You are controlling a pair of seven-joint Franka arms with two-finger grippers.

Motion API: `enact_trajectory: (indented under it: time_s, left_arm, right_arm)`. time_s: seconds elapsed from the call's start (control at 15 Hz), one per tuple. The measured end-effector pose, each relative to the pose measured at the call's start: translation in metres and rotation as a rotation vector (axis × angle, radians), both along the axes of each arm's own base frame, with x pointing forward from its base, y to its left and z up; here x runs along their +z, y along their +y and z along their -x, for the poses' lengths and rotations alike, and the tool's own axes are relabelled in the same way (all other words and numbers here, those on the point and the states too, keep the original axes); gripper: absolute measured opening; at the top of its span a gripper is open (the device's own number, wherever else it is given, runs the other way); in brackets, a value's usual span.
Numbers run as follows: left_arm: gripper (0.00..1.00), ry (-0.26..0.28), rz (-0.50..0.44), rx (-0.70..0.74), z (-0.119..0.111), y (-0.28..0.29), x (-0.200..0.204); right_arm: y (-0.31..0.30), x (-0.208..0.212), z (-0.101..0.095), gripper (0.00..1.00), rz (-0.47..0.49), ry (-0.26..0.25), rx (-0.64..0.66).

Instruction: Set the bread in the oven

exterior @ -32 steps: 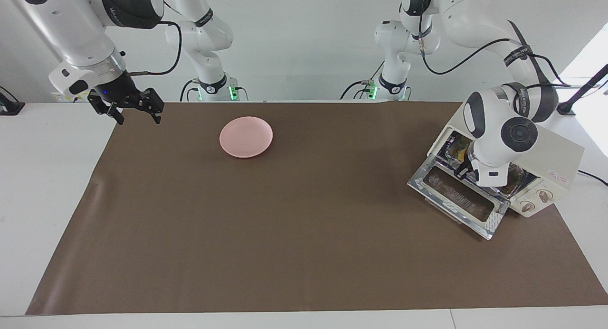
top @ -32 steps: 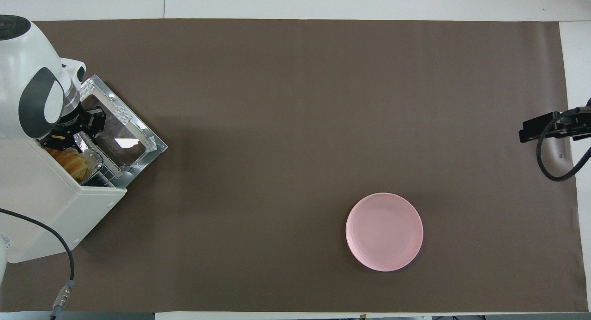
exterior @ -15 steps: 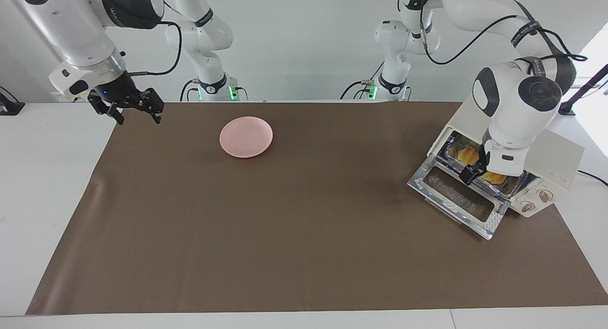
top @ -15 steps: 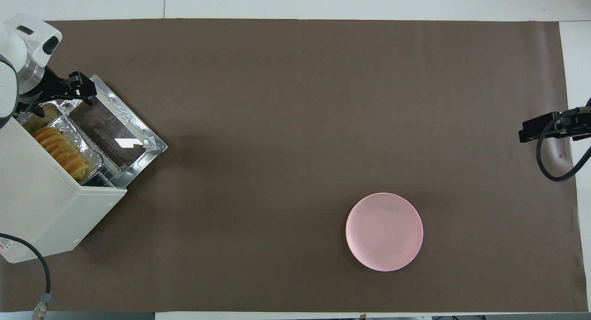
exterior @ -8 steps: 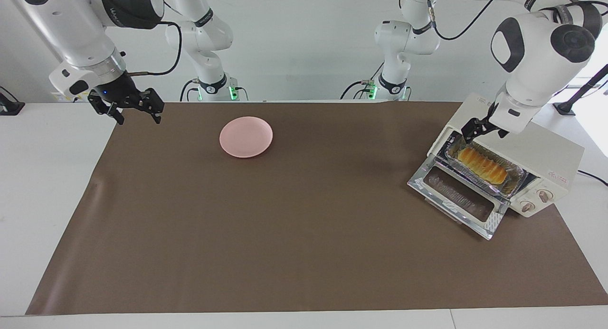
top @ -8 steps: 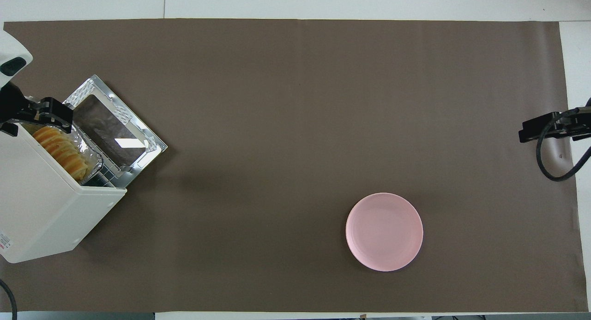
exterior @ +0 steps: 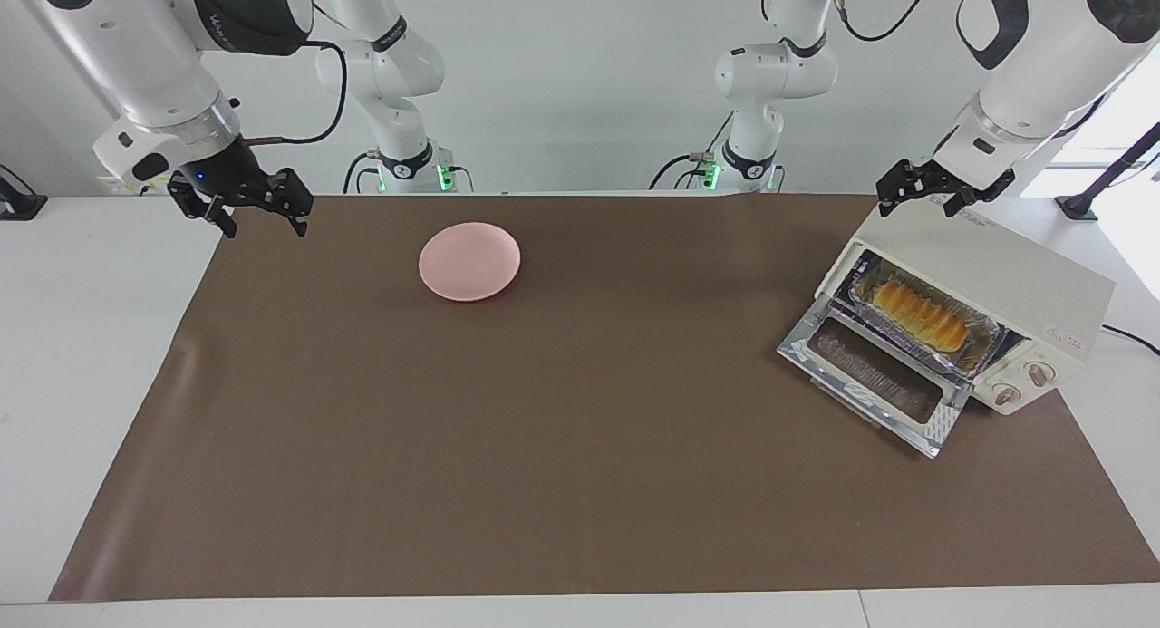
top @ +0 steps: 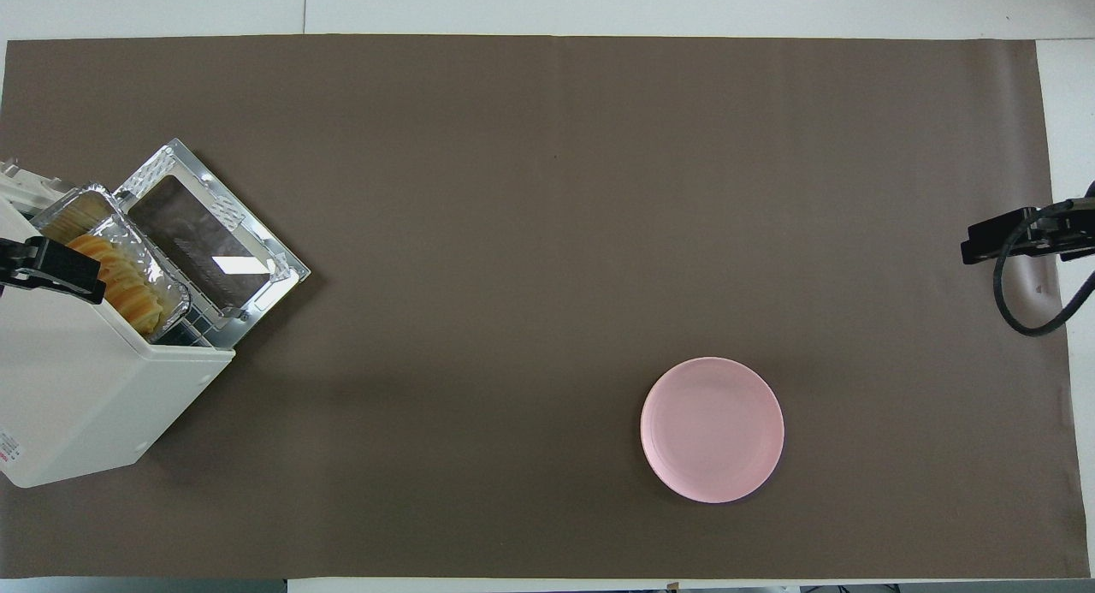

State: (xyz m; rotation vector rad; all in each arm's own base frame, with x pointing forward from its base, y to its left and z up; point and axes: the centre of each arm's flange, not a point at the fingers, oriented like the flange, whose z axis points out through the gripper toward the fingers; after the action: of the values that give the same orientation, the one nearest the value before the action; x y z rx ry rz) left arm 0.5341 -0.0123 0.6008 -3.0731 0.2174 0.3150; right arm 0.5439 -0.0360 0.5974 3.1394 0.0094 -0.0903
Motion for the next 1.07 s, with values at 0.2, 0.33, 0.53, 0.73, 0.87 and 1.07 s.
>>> enact_trajectory:
  time_s: [0.2,0.33,0.53,0.73,0.87,1.07]
  left_arm:
    - [1.0,0.009,-0.001,-0.008,0.007,-0.004,-0.002]
    - [1.0,0.004,-0.001,-0.006,0.009,-0.003,-0.001]
    - [1.0,-0.065,0.002,-0.009,0.0,-0.003,0.003]
    - [1.0,-0.062,0.002,-0.017,0.001,-0.008,0.001]
    - [1.0,-0.062,0.002,-0.024,0.001,-0.011,0.002]
    - [1.0,-0.064,0.003,-0.041,0.002,-0.02,0.003]
  right_arm:
    - [0.0,0.0,0.0,1.0,0.0,0.0,0.0]
    - [0.0,0.0,0.0,1.0,0.0,0.0,0.0]
    - [0.0,0.0,0.0,1.0,0.0,0.0,0.0]
    - [0.0,0.0,0.0,1.0,0.0,0.0,0.0]
    - [0.0,0.0,0.0,1.0,0.0,0.0,0.0]
    - [0.0,0.0,0.0,1.0,0.0,0.0,0.0]
